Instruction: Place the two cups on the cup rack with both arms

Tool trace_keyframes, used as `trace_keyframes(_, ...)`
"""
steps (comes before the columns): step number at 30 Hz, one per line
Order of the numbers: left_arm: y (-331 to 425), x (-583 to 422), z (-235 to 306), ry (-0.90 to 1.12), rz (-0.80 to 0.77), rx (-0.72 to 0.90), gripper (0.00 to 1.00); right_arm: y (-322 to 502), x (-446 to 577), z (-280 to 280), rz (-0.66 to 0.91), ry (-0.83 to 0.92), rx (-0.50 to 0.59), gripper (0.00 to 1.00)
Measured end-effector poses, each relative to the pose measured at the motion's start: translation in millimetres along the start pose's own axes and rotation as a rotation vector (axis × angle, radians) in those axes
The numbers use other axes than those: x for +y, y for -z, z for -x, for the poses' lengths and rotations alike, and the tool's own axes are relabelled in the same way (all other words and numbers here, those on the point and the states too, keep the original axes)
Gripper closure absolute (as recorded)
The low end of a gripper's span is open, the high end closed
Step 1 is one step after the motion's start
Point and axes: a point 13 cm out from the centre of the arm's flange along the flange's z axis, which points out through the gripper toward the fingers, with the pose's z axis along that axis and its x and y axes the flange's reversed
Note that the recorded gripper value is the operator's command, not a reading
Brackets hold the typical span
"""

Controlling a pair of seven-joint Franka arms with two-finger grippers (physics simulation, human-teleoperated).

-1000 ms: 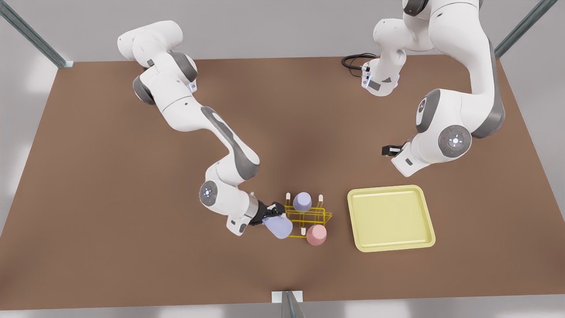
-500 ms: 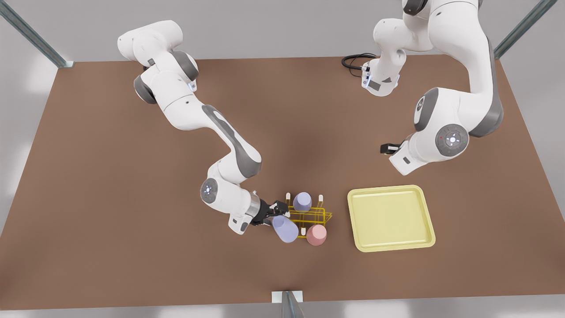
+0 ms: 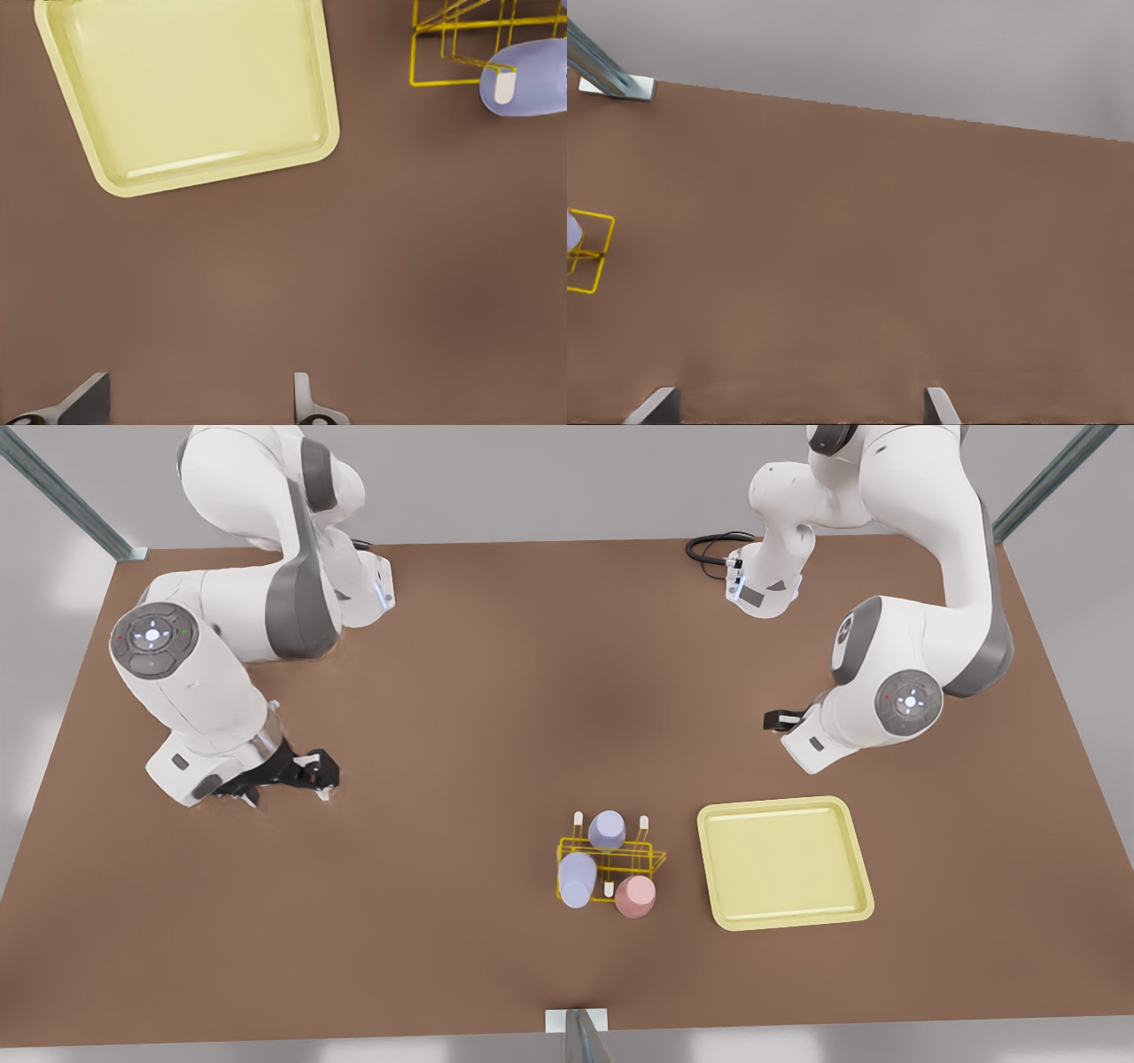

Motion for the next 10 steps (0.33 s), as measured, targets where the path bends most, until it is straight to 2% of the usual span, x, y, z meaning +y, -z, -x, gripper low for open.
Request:
trace_keyframes(5,15,0,0,-0.001,0.003,-0.009,0.00,8,-59,-118,0.058,-0.008,0.241,0.00)
trace_keyframes(10,29,-8,11,-0.015,-0.002,0.001,0.00,7,-75,-155,0.027,-0.023,0.280,0.00)
